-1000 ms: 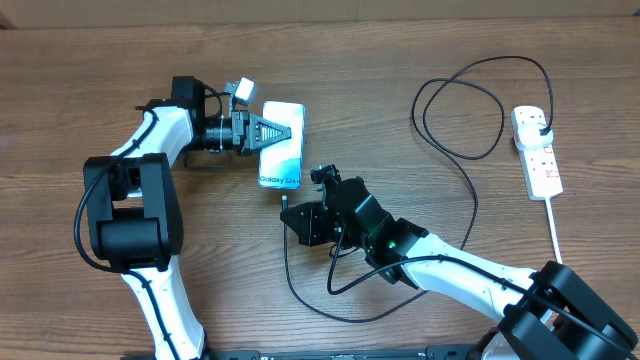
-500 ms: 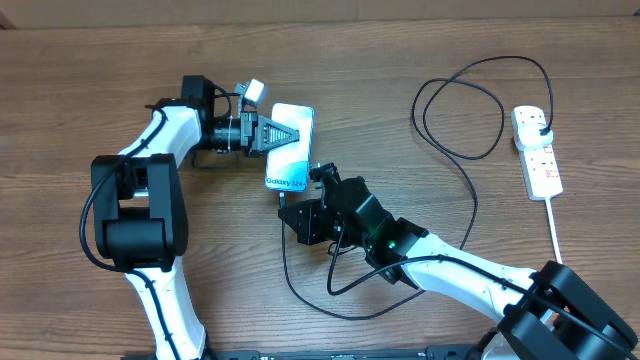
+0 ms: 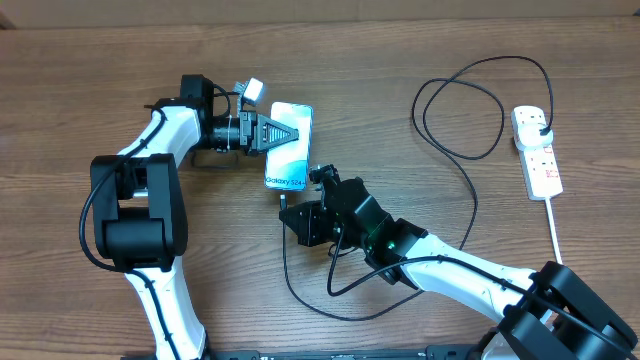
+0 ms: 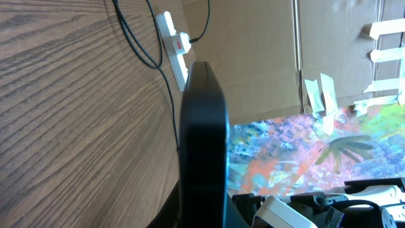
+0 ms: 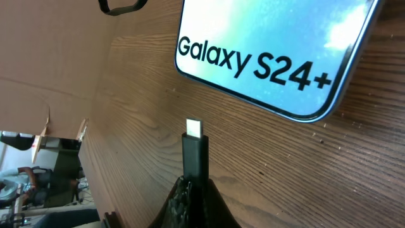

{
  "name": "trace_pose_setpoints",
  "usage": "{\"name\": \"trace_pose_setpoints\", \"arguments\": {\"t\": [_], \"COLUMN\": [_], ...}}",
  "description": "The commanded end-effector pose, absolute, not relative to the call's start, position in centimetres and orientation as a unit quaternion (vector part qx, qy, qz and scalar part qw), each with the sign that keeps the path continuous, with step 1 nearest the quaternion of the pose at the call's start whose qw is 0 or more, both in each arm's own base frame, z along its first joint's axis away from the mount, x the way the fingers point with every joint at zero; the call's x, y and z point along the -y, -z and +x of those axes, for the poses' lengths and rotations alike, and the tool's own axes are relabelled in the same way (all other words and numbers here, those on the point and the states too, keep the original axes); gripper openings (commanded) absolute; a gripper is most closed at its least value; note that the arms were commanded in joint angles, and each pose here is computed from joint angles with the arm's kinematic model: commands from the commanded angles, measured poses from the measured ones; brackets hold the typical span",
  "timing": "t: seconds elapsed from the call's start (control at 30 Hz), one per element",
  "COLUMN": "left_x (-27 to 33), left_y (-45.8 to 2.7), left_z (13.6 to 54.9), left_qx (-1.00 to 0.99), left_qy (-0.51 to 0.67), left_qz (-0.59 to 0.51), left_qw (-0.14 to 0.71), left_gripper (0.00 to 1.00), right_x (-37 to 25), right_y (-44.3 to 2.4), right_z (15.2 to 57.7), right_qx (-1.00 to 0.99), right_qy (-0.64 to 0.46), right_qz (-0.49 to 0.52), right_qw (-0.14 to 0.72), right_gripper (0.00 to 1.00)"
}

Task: Plug charger to phone and switch on socket
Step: 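Align the plug with the phone's port and push it upward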

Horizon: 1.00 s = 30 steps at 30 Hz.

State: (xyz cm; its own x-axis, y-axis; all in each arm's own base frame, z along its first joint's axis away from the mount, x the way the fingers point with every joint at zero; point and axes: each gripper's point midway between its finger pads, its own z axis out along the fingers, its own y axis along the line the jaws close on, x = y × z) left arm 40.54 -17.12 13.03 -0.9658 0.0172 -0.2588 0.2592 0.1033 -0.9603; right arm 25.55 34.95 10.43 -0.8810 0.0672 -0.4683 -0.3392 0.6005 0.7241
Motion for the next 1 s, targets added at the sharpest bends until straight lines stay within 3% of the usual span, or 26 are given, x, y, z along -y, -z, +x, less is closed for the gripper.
{"name": "trace_pose_setpoints", "arguments": {"t": [0.0, 0.77, 0.97], "left_x": [17.5, 17.5, 17.5], "left_y": [-13.4, -13.5, -13.5], "left_z": [40.4, 40.4, 40.6], "left_qx": [-0.723, -0.726, -0.726], "left_qy": [0.68, 0.685, 0.684], "left_qz": [0.09, 0.042, 0.05], "left_qw": [0.083, 0.038, 0.047], "left_gripper": [0.06, 0.11, 0.04], "right_x": [-35.1, -35.5, -35.5], "right_y": [-10.5, -11.6, -11.5], "right_z": [25.5, 26.0, 26.1], "right_qx": [-0.863, -0.853, -0.855], "right_qy": [-0.439, -0.465, -0.471], "right_qz": [-0.085, -0.046, -0.011], "right_qw": [0.236, 0.234, 0.216], "right_gripper": [0.04, 0.04, 0.04]}}
